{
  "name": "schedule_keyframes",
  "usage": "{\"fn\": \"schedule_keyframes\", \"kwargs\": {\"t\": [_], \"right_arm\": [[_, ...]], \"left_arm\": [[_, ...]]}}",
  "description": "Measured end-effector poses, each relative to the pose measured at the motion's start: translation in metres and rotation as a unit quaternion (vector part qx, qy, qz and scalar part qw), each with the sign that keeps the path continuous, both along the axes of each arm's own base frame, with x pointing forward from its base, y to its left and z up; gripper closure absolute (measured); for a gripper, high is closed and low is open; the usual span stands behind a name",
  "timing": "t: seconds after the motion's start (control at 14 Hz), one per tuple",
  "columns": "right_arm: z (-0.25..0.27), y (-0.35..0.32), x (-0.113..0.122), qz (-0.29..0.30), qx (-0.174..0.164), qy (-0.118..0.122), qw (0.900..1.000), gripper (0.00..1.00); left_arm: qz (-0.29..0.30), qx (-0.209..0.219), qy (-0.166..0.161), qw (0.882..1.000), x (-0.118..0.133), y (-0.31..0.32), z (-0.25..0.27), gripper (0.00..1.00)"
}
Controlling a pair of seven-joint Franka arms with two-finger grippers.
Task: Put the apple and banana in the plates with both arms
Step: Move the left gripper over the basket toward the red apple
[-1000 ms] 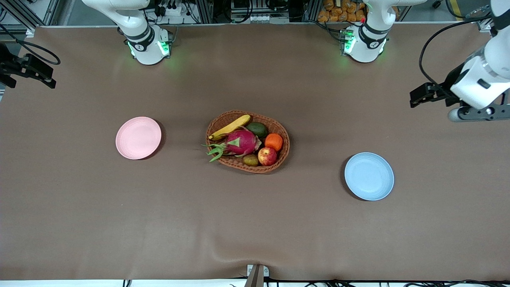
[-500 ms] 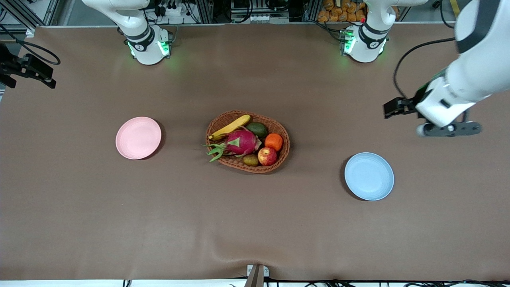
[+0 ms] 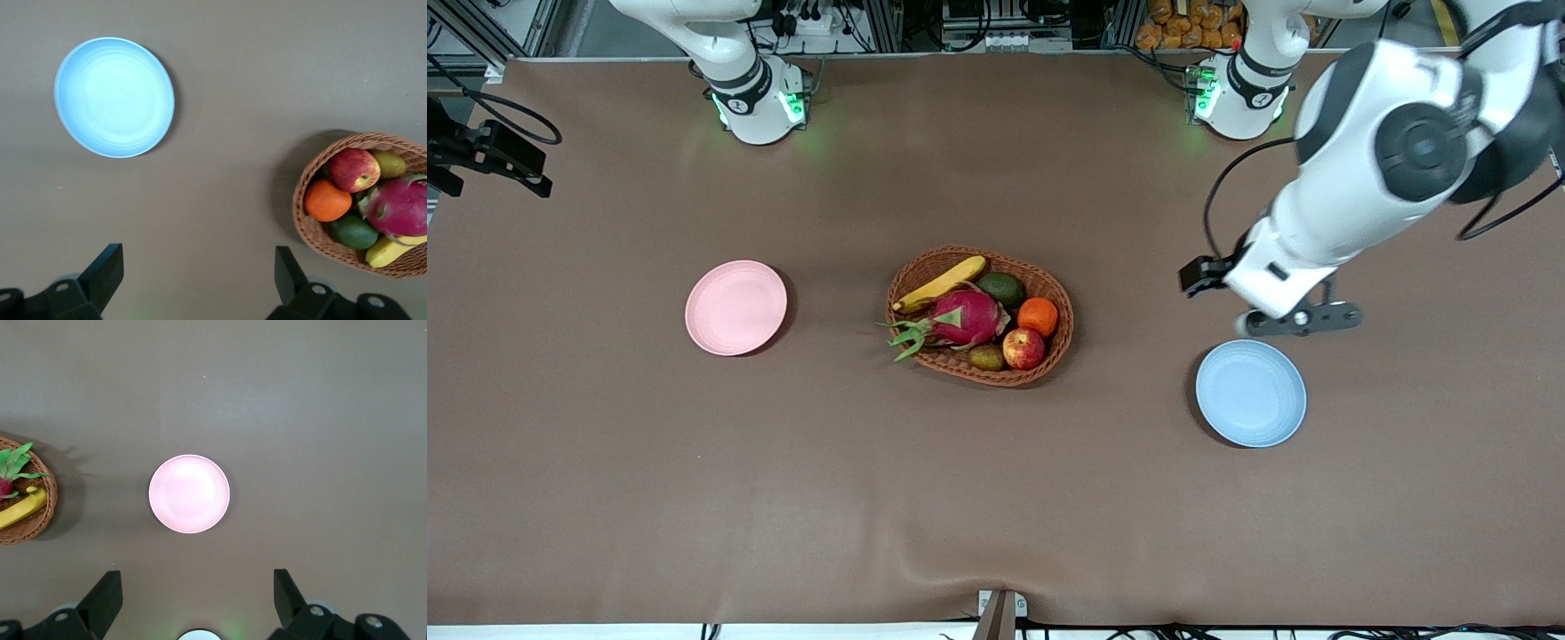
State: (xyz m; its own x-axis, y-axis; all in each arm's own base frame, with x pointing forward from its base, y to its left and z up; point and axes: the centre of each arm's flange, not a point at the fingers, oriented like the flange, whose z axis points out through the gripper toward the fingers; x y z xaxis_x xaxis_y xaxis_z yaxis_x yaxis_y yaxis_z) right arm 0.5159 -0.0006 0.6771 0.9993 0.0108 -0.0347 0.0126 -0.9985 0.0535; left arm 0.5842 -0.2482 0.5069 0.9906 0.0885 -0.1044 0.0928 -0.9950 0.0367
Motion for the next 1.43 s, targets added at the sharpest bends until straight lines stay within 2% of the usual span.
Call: {"fn": "schedule_keyframes", "kwargs": {"t": [0.43, 0.71, 1.0, 1.43], "right_arm": [[0.000, 0.000, 0.000, 0.000, 0.000, 0.000, 1.000, 0.00], [0.000, 0.000, 0.000, 0.000, 0.000, 0.001, 1.000, 0.00], [-0.001, 0.000, 0.000, 0.000, 0.000, 0.001, 1.000, 0.00], [-0.001, 0.000, 0.000, 0.000, 0.000, 0.001, 1.000, 0.00]], "left_arm": [[-0.021, -0.020, -0.026, 0.999, 0.010, -0.064, -0.060, 0.00], [0.008, -0.029, -0.037, 0.999, 0.006, -0.108, -0.098, 0.00], [0.031, -0.016, -0.049, 0.998, -0.007, -0.152, -0.141, 0.00], [0.075, -0.024, -0.051, 0.996, -0.016, -0.182, -0.182, 0.00]]}}
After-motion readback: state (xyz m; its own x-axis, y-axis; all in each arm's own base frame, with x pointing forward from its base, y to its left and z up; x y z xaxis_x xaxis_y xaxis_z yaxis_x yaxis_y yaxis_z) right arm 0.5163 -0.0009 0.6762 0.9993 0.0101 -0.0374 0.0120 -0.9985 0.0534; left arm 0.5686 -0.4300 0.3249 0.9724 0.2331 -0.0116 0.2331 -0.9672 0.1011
